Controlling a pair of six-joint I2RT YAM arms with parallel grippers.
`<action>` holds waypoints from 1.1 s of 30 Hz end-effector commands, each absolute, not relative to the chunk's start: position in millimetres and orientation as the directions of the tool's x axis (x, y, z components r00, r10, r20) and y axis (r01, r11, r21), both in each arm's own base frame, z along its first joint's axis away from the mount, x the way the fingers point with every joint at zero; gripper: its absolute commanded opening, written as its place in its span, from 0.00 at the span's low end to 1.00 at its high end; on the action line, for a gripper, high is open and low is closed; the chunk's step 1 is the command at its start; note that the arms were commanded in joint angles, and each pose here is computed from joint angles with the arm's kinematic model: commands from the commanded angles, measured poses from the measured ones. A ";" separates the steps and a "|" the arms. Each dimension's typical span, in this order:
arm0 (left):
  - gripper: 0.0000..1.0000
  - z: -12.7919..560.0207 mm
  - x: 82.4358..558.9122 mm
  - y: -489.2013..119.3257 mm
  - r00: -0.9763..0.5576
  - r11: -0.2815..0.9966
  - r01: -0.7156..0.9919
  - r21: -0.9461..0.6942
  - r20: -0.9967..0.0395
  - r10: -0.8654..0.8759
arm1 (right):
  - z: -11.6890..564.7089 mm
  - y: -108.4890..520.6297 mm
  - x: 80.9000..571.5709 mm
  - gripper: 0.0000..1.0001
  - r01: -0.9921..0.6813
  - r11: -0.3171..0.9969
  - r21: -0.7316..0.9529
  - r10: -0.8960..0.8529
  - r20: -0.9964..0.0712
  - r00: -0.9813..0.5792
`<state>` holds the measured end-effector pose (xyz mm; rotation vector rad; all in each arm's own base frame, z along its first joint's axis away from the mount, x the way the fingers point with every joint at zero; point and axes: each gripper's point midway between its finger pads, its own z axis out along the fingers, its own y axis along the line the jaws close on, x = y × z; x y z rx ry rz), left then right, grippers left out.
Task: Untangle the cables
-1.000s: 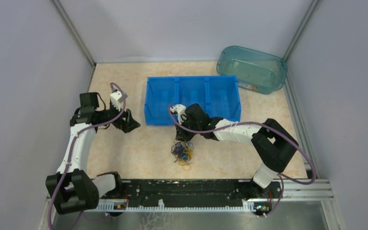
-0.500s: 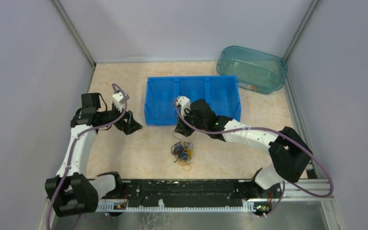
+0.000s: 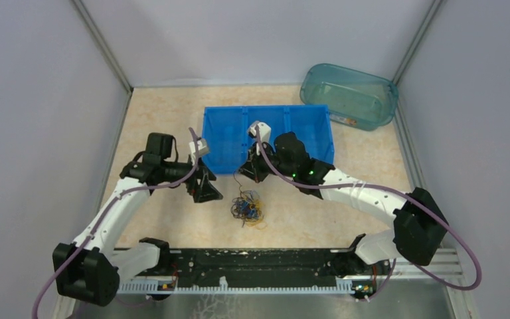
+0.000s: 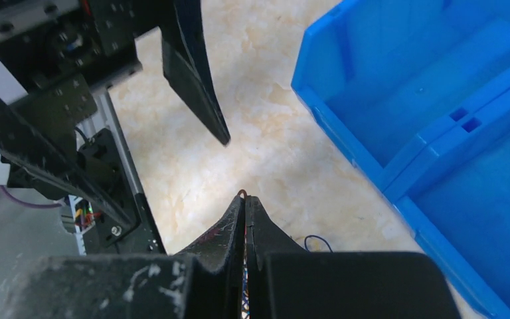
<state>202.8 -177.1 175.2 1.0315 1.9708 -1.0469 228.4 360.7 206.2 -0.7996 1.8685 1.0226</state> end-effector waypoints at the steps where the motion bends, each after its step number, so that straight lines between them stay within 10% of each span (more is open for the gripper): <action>1: 1.00 183.6 198.4 -201.9 -0.454 0.287 0.882 -0.375 -0.840 0.298 | 271.6 371.5 221.9 0.00 -0.856 0.376 0.354 0.010 -0.926 -0.378; 21: 0.73 223.8 217.7 -241.9 -0.615 0.209 0.785 -0.584 -0.776 0.141 | 322.8 373.8 211.2 0.00 -0.824 0.266 0.500 0.234 -0.863 -0.448; 33: 0.19 251.5 209.6 -246.4 -0.557 0.171 0.826 -0.537 -0.823 0.106 | 332.2 369.7 203.6 0.00 -0.817 0.219 0.534 0.289 -0.835 -0.468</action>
